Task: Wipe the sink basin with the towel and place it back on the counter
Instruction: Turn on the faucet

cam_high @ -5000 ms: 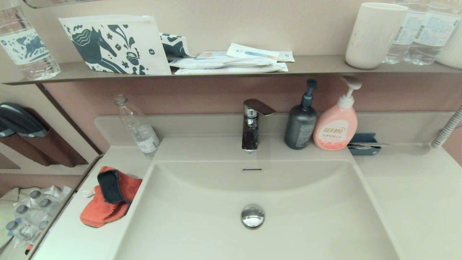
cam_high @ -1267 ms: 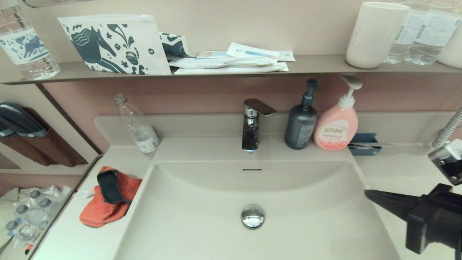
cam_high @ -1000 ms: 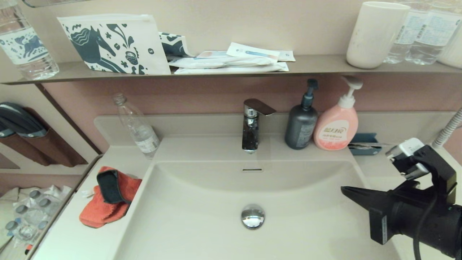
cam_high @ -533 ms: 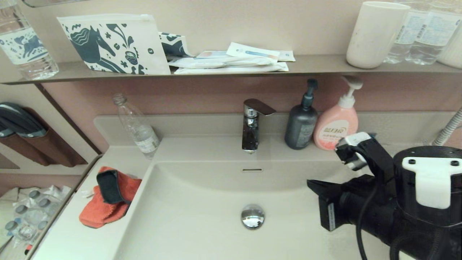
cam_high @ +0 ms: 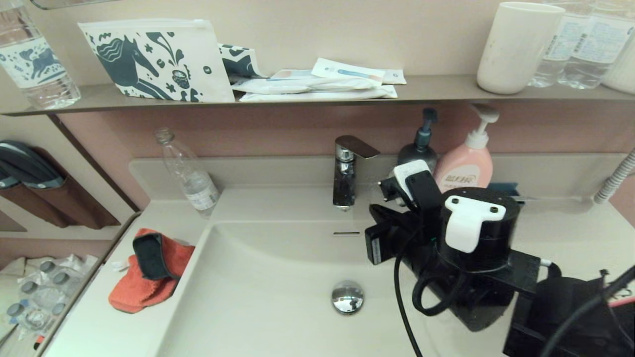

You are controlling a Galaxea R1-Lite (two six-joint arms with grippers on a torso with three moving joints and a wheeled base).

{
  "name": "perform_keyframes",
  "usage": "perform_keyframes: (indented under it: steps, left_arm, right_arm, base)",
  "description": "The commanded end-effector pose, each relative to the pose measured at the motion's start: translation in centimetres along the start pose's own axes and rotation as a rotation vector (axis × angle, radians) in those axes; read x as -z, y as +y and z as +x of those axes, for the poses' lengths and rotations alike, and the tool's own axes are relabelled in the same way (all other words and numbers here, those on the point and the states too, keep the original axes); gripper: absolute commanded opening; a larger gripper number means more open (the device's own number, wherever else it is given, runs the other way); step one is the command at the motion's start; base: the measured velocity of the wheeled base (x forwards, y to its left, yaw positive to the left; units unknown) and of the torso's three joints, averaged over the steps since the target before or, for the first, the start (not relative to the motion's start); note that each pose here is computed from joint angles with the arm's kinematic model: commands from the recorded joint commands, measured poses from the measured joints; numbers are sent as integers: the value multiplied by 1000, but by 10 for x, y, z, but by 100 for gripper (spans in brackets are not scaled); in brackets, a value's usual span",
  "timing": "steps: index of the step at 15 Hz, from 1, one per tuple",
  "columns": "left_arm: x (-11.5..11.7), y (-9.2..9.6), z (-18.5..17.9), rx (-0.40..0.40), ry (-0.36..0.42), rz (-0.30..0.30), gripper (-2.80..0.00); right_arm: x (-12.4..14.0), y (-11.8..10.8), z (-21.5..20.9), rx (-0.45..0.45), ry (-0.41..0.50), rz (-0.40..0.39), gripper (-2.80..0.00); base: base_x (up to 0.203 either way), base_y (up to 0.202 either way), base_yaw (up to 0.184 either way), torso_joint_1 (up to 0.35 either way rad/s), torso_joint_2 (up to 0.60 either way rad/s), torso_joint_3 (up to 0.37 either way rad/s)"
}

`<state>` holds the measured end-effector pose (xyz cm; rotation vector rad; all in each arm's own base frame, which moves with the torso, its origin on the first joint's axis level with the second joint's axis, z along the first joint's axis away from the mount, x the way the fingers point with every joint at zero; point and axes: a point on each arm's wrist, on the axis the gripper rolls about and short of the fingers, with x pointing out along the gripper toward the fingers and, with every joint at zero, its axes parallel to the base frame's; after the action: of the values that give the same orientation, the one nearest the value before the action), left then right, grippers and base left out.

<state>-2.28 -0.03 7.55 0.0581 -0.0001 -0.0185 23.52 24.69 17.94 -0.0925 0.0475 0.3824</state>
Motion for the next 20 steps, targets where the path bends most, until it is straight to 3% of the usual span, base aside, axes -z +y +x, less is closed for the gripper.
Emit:
perform_keyframes:
  steps: [1,7,20]
  left_arm:
    - [0,0,0,0,0,0,-280]
    - [0,0,0,0,0,2,-280]
    - [0,0,0,0,0,0,-280]
  right_arm:
    - [3,1,27,37,-39,-47,-280]
    - [-17,-10,49,92,-111,-67,-280]
    - [-61,-6,64,115,-267,-42,-280]
  base:
    - [0,0,0,0,0,0]
    - [0,0,0,0,0,0]
    - [0,0,0,0,0,0]
